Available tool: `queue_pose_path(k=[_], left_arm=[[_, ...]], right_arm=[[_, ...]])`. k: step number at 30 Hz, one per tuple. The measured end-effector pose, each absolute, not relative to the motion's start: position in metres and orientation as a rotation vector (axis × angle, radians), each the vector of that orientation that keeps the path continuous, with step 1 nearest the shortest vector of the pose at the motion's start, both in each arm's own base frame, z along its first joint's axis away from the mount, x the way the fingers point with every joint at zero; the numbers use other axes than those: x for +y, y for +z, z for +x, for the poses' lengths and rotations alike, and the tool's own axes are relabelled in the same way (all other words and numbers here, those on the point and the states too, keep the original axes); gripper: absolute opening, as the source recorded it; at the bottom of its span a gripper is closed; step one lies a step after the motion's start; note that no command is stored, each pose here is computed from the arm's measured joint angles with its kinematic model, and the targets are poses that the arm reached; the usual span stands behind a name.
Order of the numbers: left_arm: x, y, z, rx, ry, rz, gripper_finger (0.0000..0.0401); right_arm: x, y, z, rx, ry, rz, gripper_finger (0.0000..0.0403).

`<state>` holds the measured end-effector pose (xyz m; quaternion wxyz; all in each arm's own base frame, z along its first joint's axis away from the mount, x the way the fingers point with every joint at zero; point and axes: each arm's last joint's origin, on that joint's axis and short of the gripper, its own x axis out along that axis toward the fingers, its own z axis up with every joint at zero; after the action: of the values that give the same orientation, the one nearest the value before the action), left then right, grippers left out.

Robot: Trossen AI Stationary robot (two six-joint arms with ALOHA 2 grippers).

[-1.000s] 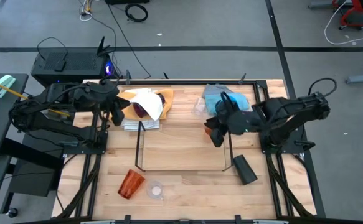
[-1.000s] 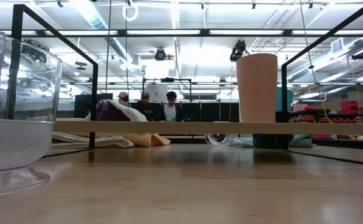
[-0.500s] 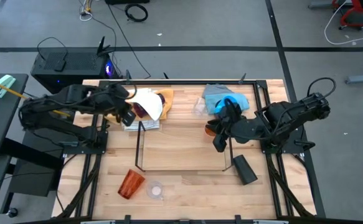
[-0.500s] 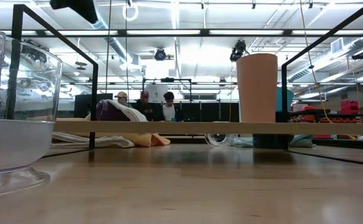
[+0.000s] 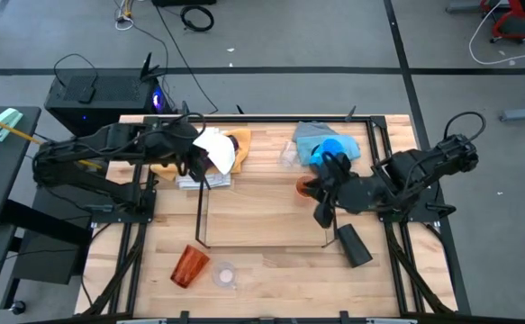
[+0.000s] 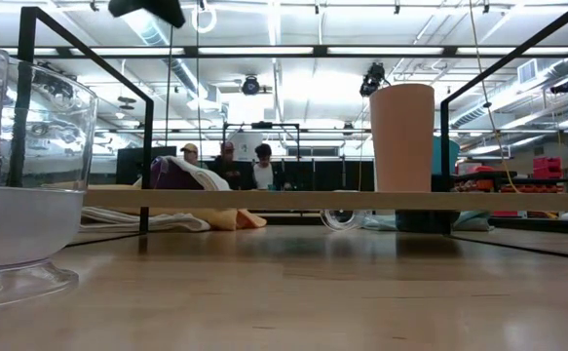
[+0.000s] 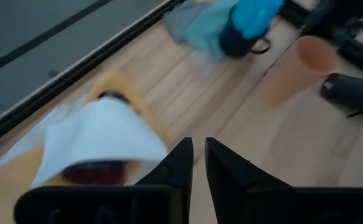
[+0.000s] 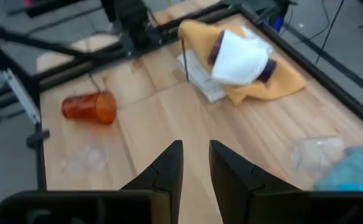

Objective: Stack small to large cups/mugs on shelf
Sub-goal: Put the orange cup on the shelf

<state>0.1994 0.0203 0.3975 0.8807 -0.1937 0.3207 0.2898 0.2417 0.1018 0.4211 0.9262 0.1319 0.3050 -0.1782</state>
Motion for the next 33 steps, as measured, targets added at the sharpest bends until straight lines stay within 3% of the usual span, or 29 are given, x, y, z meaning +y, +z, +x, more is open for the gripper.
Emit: queue_pose_path(k=[22,33], left_arm=[[0.024,0.408,0.205,0.589,0.487,-0.320,0.0034],[0.025,0.403,0.211,0.617,0.468,-0.349,0.0039]], right_arm=[[0.077,0.434,0.199,0.659,-0.453,0.384,0.0084],[0.055,0.444,0.207,0.678,-0.262,0.232,0.0078]])
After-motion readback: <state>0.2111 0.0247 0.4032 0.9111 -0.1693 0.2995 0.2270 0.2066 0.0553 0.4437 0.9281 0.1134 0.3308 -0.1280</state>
